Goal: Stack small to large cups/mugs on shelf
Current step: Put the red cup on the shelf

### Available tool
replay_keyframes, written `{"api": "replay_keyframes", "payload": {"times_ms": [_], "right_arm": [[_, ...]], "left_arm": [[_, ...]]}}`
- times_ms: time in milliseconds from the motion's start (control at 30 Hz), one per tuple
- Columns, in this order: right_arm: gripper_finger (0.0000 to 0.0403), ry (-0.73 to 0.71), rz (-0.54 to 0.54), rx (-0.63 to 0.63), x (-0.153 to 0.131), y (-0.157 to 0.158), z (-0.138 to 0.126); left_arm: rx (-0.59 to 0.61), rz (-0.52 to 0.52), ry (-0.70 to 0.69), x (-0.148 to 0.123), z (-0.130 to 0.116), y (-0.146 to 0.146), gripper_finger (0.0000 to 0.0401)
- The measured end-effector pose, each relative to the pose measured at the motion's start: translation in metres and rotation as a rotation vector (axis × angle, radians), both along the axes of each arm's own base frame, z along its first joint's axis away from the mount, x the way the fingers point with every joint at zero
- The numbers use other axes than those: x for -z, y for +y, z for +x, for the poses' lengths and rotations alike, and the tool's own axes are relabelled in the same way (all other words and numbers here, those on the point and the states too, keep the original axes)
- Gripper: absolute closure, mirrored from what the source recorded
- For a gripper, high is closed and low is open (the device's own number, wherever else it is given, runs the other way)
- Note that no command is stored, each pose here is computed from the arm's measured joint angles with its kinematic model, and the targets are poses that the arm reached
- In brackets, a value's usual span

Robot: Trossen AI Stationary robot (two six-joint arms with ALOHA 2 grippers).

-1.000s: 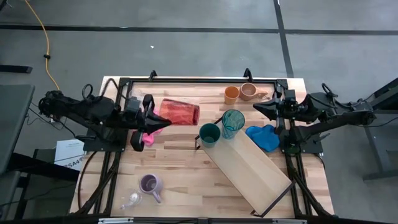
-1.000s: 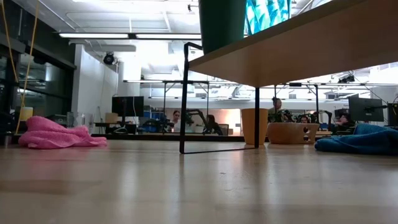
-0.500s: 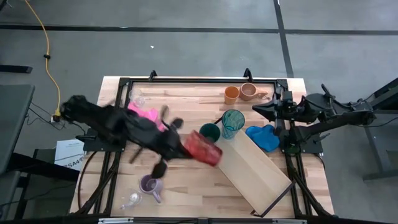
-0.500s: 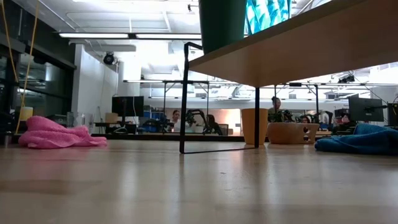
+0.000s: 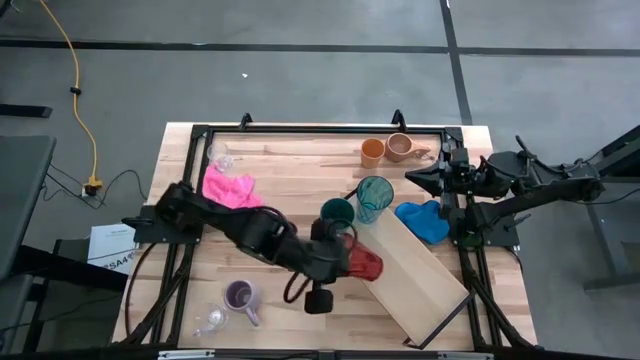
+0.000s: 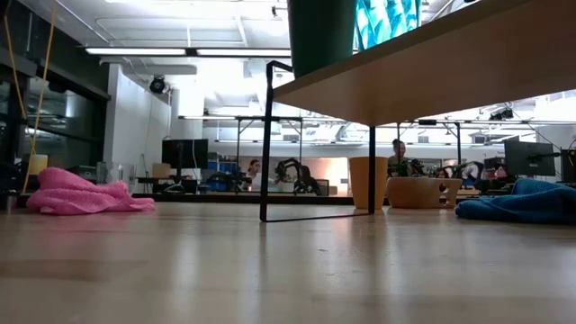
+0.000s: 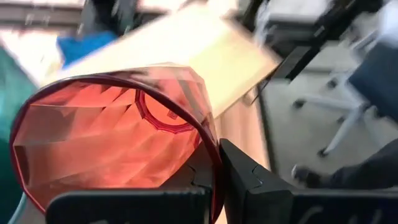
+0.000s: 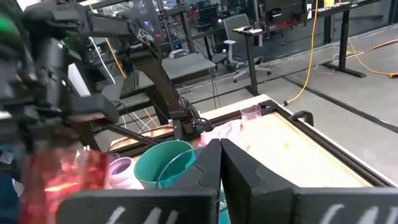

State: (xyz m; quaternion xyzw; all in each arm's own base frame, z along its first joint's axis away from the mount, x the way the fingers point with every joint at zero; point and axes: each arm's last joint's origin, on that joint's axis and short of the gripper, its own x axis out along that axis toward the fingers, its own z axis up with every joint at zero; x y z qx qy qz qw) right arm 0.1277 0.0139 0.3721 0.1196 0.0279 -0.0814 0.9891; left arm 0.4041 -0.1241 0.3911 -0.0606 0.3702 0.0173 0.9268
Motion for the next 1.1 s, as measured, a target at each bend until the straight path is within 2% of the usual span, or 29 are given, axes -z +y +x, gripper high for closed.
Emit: {"api": "replay_keyframes", "payload": {"times_ms": [200, 433, 767, 1100], "right_arm": [[0.0402, 0.005, -0.001, 0.0, 0.0, 0.0, 0.0], [0.0402, 0.008, 0.0, 0.0, 0.001, 0.0, 0.0], [0.0402, 0.008, -0.001, 0.0, 0.001, 0.0, 0.0], [0.0402, 0.006, -0.001, 0.0, 0.001, 0.0, 0.0]], "left_arm": [[-0.075, 0.0, 0.048, 0.014, 0.014, 0.011, 0.0401], [-0.149, -0.001, 0.115, 0.019, 0.015, 0.033, 0.0401], [-0.046, -0.045, 0.119, 0.019, 0.015, 0.027, 0.0401], [0.008, -0.007, 0.104, 0.018, 0.015, 0.02, 0.04]]}}
